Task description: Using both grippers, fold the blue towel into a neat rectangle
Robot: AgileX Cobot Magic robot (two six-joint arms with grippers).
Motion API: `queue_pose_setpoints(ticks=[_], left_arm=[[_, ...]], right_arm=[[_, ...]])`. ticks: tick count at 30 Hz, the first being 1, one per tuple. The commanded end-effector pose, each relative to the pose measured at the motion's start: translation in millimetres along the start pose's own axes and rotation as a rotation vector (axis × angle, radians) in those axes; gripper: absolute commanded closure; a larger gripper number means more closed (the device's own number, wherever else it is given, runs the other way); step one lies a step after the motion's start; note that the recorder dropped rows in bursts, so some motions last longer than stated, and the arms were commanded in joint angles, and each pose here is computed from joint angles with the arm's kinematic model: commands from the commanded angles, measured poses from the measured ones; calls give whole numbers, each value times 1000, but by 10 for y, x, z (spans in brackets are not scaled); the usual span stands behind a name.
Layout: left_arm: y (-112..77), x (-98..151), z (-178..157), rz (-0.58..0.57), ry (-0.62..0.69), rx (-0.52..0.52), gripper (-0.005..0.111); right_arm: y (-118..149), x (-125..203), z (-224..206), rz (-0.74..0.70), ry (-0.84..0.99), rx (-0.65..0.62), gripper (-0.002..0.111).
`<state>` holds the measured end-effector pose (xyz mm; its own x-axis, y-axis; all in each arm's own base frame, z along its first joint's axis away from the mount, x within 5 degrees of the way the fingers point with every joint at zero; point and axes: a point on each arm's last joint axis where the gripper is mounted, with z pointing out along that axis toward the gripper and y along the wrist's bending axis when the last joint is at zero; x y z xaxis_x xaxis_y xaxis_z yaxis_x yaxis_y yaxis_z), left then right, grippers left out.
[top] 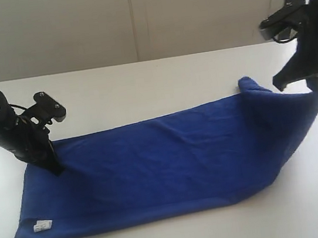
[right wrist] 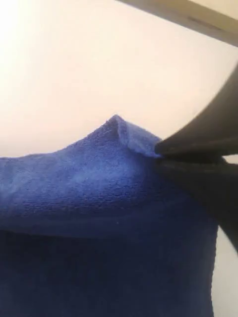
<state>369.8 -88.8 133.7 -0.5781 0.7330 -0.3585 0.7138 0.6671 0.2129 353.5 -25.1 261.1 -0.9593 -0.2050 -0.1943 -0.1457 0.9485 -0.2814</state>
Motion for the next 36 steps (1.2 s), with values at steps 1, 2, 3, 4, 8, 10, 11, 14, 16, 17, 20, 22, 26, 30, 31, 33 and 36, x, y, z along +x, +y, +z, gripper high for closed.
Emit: queue_pose_setpoints(ticks=[1, 2, 3, 4, 8, 10, 11, 14, 16, 17, 20, 22, 26, 30, 31, 33, 36], left_arm=[[-129, 217, 161, -6, 144, 103, 106], [-129, 217, 161, -6, 144, 103, 106], [-129, 217, 161, -6, 144, 103, 106], [-129, 217, 161, -6, 144, 103, 106], [-132, 211, 162, -19, 137, 104, 106], [-134, 212, 161, -21, 138, 107, 106], [-139, 216, 160, -24, 143, 113, 106], [-146, 222, 158, -26, 150, 120, 106], [-146, 221, 158, -26, 150, 120, 106], [-140, 213, 149, -26, 146, 117, 106], [-49, 63, -74, -21, 116, 103, 106], [47, -106, -404, -14, 81, 88, 106], [24, -168, -865, -24, 102, 151, 106], [-118, -98, -1054, -55, 180, 294, 106], [-150, -76, -1055, -60, 198, 324, 106], [-244, -1, -1006, -60, 221, 390, 107], [-387, 170, -854, -55, 240, 437, 107]], right_arm=[[-124, 365, -22, 75, 80, 20, 108], [-132, 448, 3, 88, 94, 23, 108], [-138, 609, 63, 115, 131, 30, 108], [-120, 697, 96, 121, 155, 26, 108], [40, 1047, 327, 150, 178, 6, 108], [77, 1076, 399, 143, 156, -2, 106], [75, 1065, 407, 141, 145, 0, 97], [41, 1023, 359, 142, 143, 11, 60], [8, 981, 295, 150, 135, 18, 45], [-17, 944, 242, 157, 114, 23, 43], [-151, 750, -119, 192, -57, 55, 48], [-165, 588, -319, 226, -203, -3, 56], [-9, 420, -152, 115, -245, -164, 75], [74, 281, 267, 92, -199, -208, 89], [80, 258, 330, 93, -200, -207, 91], [104, 204, 518, 92, -191, -207, 93], [128, 126, 742, 91, -179, -207, 94]])
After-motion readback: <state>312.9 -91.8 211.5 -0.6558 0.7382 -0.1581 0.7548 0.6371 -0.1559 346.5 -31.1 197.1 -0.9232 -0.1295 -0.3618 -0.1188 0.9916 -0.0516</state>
